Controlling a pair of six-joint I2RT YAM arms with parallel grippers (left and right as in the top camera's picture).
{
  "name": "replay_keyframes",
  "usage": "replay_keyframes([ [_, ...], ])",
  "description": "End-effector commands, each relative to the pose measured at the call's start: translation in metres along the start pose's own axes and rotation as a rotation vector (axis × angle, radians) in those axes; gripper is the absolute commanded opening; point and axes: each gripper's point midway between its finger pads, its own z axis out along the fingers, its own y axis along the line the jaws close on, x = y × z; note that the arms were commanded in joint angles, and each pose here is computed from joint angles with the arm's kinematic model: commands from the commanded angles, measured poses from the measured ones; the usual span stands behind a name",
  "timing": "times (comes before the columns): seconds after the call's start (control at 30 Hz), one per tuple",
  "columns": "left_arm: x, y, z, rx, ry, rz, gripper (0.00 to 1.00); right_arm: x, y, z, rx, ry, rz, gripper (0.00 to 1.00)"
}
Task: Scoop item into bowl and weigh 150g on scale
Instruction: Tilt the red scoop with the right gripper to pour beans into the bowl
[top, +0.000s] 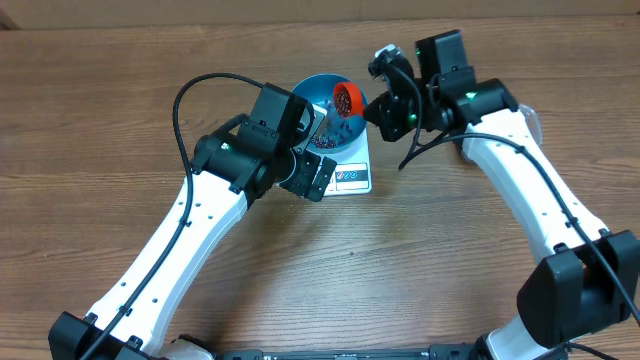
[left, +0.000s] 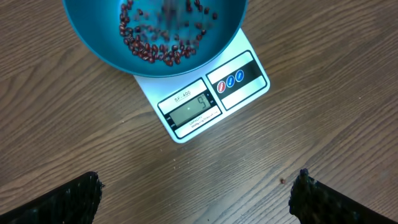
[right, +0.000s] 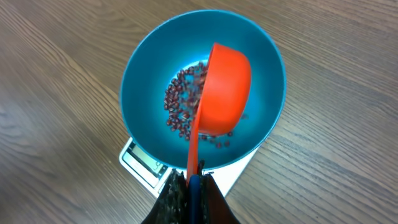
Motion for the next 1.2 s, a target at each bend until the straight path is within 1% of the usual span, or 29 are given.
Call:
replay_keyframes([
  [0.0, -0.001, 0.000, -0.007, 0.008, -0.021, -0.010, 1.00, -0.018, 0.005, -0.013, 0.076, -0.038, -0.082, 0.04],
  [0.2, -0.001, 0.000, -0.007, 0.008, -0.021, -0.010, 1.00, -0.017, 0.006, -0.008, 0.165, -0.013, -0.117, 0.04],
  [0.4, -0.001, 0.000, -0.007, 0.008, -0.021, -0.010, 1.00, -0.018, 0.013, -0.006, 0.179, -0.004, -0.165, 0.04],
  [0.53, -0.001, 0.000, -0.007, 0.008, -0.021, -0.010, 0.99, -0.018, 0.012, -0.005, 0.219, 0.005, -0.181, 0.04],
  [0.73, -0.001, 0.000, -0.007, 0.008, -0.021, -0.010, 1.00, -0.017, 0.020, -0.002, 0.274, 0.029, -0.265, 0.04],
  [0.93, -0.001, 0.000, -0.007, 0.008, -0.021, -0.010, 1.00, -0.018, 0.022, -0.003, 0.368, 0.046, -0.304, 0.04],
  [1.17, -0.001, 0.000, -0.007, 0.008, -0.021, -0.010, 1.00, -0.017, 0.024, -0.003, 0.375, 0.052, -0.310, 0.04],
])
